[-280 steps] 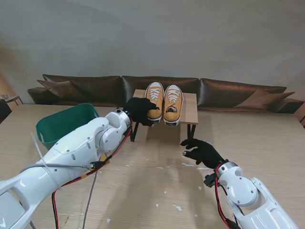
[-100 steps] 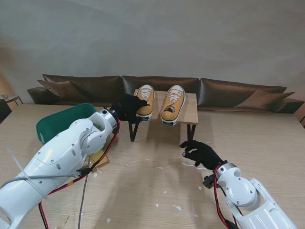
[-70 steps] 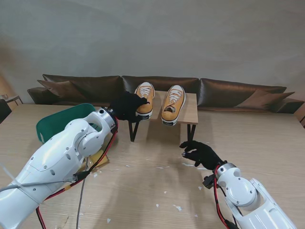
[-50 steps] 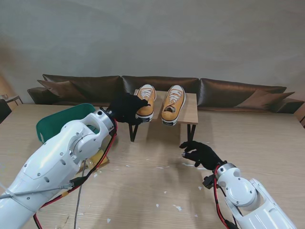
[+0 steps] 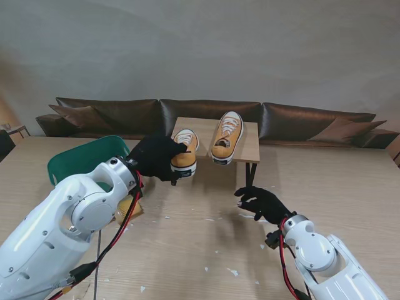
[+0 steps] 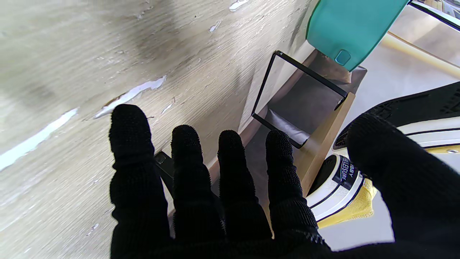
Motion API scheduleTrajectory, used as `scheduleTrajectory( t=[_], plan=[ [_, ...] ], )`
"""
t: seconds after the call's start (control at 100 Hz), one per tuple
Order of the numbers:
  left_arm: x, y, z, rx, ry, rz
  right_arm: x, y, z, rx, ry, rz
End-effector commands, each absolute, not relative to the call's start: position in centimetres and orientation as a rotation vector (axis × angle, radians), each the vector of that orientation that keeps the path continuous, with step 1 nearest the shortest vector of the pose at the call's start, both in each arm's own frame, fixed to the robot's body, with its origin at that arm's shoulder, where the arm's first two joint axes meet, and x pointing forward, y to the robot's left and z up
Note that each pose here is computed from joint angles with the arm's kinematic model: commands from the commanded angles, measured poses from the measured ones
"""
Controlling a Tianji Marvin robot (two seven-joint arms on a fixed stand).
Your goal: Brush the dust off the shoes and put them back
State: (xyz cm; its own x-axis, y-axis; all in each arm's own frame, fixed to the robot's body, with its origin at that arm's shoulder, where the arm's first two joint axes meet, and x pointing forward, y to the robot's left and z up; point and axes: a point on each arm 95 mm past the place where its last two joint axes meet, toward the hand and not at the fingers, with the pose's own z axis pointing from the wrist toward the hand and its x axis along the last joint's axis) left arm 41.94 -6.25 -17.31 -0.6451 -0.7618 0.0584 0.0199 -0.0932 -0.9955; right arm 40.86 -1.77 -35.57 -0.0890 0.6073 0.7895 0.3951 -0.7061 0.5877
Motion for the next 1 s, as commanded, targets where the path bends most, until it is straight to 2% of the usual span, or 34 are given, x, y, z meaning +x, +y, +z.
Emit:
scheduleTrajectory(
  t=[0.0,0.22,0.69,0.99],
  plan=[
    [41.3,-6.4,-16.6,-0.808,1.620,-1.796,40.5,-1.5,-36.0,2.018,1.141,1.889],
    [39.5,-6.5,-16.5,-0.925,1.635,-1.820,40.4,-1.5,-36.1,2.027,1.146,1.883],
    [37.1,-7.2,-18.7,-1.180,1.681,-1.863,40.5,-1.4,-36.3,2.031,1.145,1.875],
    [35.4,-7.1,-19.0,-1.260,1.709,-1.869,40.6,-1.4,-36.5,2.037,1.148,1.868]
  ],
)
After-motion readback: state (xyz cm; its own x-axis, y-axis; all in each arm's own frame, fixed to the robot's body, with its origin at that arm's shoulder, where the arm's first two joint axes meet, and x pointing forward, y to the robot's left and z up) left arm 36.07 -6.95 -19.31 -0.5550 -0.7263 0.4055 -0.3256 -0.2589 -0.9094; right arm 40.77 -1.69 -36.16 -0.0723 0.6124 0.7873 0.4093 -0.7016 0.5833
